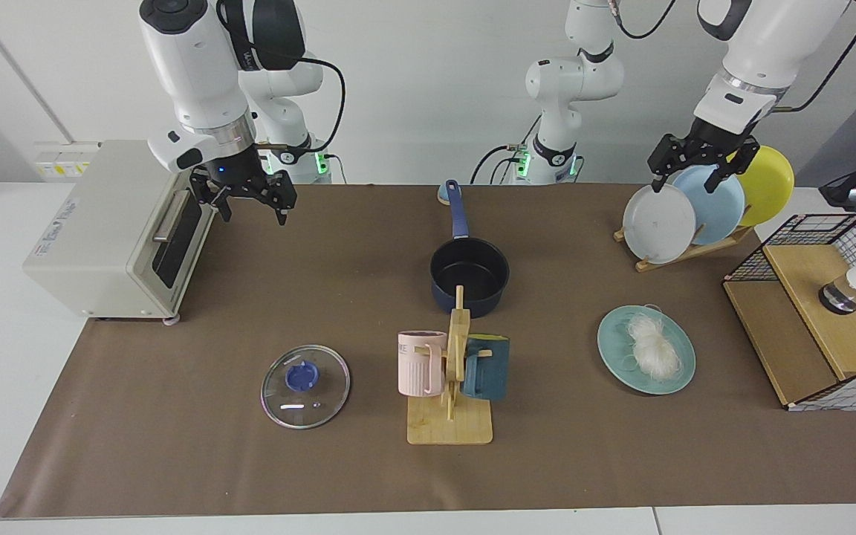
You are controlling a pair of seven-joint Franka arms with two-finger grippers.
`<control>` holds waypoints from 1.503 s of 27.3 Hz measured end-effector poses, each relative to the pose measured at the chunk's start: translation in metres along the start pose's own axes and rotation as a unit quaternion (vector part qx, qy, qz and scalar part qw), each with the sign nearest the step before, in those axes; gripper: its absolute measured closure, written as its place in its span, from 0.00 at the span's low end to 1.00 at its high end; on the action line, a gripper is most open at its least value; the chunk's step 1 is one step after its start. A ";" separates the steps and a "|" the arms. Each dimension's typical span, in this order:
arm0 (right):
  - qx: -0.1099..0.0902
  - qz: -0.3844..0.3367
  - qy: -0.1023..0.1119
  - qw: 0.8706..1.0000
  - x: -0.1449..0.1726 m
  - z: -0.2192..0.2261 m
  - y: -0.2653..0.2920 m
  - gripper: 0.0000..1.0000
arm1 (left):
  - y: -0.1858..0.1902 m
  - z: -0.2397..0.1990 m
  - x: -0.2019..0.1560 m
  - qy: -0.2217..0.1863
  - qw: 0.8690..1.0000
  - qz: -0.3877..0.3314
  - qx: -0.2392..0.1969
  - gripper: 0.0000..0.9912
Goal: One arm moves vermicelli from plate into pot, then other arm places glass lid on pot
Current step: 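Move the left gripper over the white vermicelli on the blue plate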
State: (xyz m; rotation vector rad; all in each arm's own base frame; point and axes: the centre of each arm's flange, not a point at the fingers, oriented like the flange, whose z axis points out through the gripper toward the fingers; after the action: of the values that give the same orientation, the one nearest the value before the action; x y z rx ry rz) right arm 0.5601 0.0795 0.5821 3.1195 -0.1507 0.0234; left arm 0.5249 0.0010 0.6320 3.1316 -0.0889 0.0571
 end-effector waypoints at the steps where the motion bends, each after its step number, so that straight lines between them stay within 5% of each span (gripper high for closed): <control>1: 0.000 0.000 0.000 1.000 0.000 0.000 0.000 0.00 | 0.000 0.000 0.000 0.000 1.000 0.000 0.000 0.00; 14: -0.001 0.004 -0.003 1.000 0.003 0.004 0.005 0.00 | -0.001 0.000 0.001 0.002 1.000 -0.001 0.000 0.00; 22: -0.001 0.006 -0.005 1.000 0.004 0.006 0.006 0.00 | -0.005 0.011 0.022 0.038 0.999 -0.003 0.002 0.00; 41: 0.007 -0.011 -0.006 1.000 0.004 0.005 0.004 0.01 | -0.047 0.148 0.113 0.061 0.998 -0.035 0.001 0.00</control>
State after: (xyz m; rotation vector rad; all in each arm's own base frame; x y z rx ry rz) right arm 0.5636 0.0748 0.5774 3.1350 -0.1170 0.0064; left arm 0.6460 0.0399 0.4880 3.1218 0.0210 0.2461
